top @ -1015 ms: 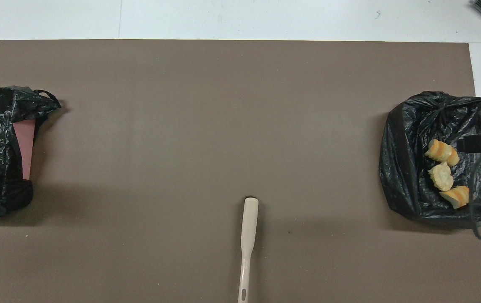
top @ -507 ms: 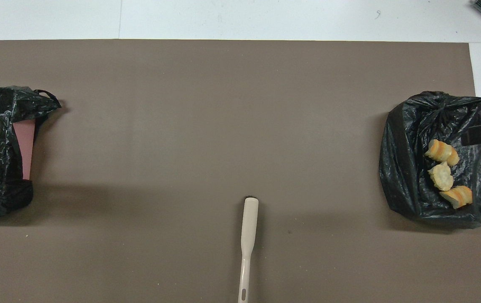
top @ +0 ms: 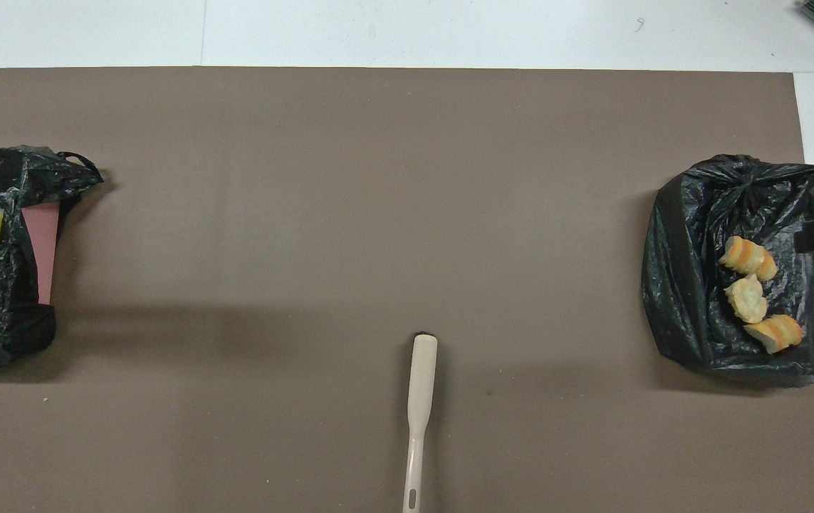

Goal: Sweep and dump trash in bin

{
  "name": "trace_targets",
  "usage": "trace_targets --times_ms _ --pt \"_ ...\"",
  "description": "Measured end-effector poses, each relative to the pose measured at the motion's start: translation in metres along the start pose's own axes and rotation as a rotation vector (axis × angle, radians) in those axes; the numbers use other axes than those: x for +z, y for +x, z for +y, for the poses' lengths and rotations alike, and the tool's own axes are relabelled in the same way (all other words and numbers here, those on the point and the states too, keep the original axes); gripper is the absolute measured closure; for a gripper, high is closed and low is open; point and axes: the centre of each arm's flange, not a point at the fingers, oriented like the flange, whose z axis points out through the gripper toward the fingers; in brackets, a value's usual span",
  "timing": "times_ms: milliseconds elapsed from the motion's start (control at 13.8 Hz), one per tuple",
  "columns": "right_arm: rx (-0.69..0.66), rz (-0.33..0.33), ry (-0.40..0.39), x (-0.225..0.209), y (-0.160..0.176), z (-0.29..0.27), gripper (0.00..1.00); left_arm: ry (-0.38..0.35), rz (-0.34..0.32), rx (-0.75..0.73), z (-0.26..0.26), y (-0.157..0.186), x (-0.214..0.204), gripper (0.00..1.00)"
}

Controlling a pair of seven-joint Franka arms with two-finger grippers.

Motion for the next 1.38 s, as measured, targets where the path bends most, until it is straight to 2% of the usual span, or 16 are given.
trace_targets --times_ms 435,652,942,1377 --pt "-0.006 -0.003 0.001 0.000 0.000 -0.004 0.00 -0.207 0.244 -0.275 0.031 0.045 -0.032 0.69" --pt "-0.013 -0.003 0.001 0.000 0.000 -0.007 0.00 -0.360 0.382 -0.429 0.046 0.069 -0.054 0.69" --pt "-0.013 -0.003 0.001 0.000 0.000 -0.007 0.00 -0.529 0.530 -0.616 0.068 0.103 -0.105 0.69" --pt "-0.013 -0.003 0.001 0.000 0.000 -0.007 0.00 -0.602 0.652 -0.705 0.118 0.168 -0.195 0.69"
